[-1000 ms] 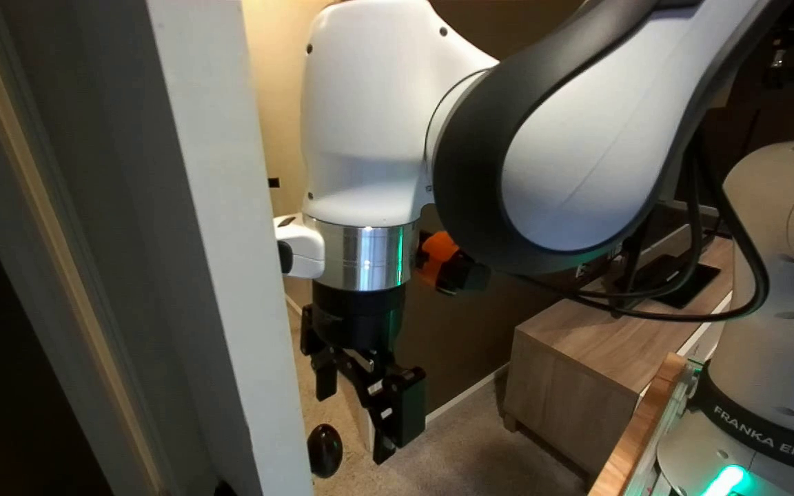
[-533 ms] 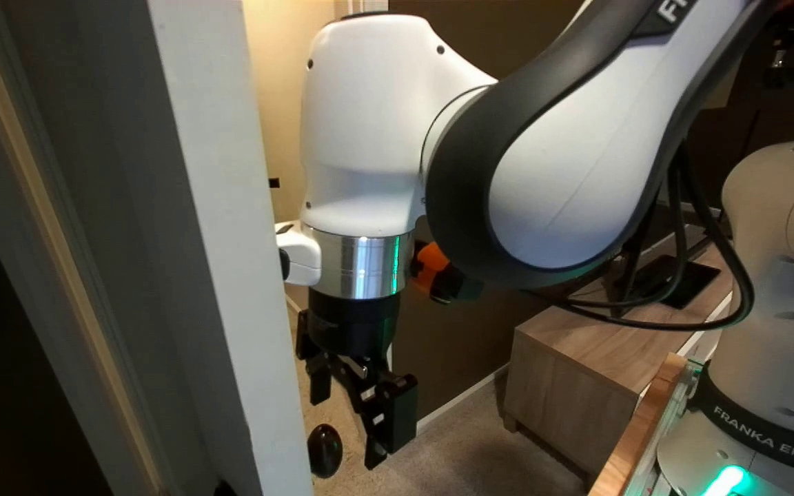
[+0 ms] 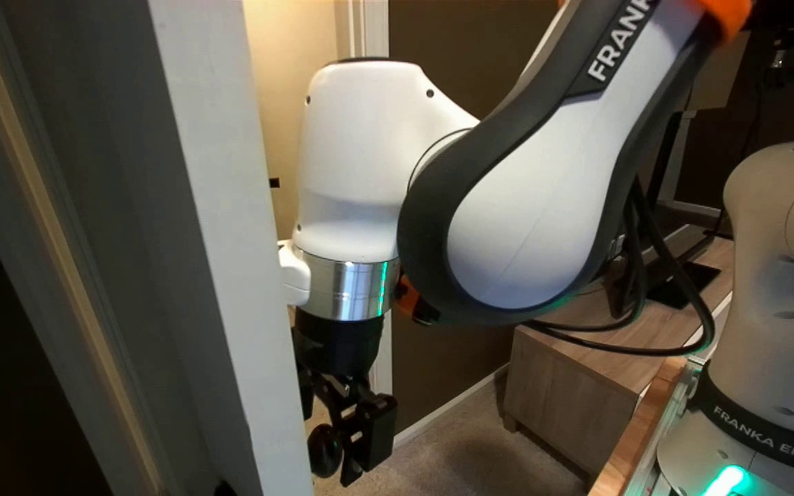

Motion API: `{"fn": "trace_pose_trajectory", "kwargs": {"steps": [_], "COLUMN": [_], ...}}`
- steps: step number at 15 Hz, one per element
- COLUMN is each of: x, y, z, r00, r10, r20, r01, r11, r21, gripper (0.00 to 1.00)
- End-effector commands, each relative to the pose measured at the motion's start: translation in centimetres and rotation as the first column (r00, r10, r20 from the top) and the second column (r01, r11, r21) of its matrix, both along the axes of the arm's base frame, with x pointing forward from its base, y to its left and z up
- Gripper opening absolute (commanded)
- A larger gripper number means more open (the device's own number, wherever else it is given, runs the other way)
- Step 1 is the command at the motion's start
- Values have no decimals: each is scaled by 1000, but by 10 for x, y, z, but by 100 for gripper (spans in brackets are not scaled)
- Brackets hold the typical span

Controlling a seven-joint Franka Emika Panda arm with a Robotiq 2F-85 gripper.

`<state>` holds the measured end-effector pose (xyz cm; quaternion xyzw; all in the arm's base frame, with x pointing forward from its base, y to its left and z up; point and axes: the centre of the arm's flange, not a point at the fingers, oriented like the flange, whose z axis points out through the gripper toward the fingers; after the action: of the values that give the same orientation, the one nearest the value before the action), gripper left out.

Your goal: Close the door

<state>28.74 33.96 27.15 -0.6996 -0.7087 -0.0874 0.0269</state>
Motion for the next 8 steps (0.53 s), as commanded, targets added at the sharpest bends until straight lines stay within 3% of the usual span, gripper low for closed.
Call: {"fn": "trace_pose_trajectory", "kwargs": {"steps": [1,8], "x": [10,5], "y": [7,10], "z": [-5,-3], "r00": [1000,999], "r10": [26,37], "r20": [-7,-18], "r01": [-26,-38], "r11": [999,999], "r21": [38,-7], "gripper": [61,16]}}
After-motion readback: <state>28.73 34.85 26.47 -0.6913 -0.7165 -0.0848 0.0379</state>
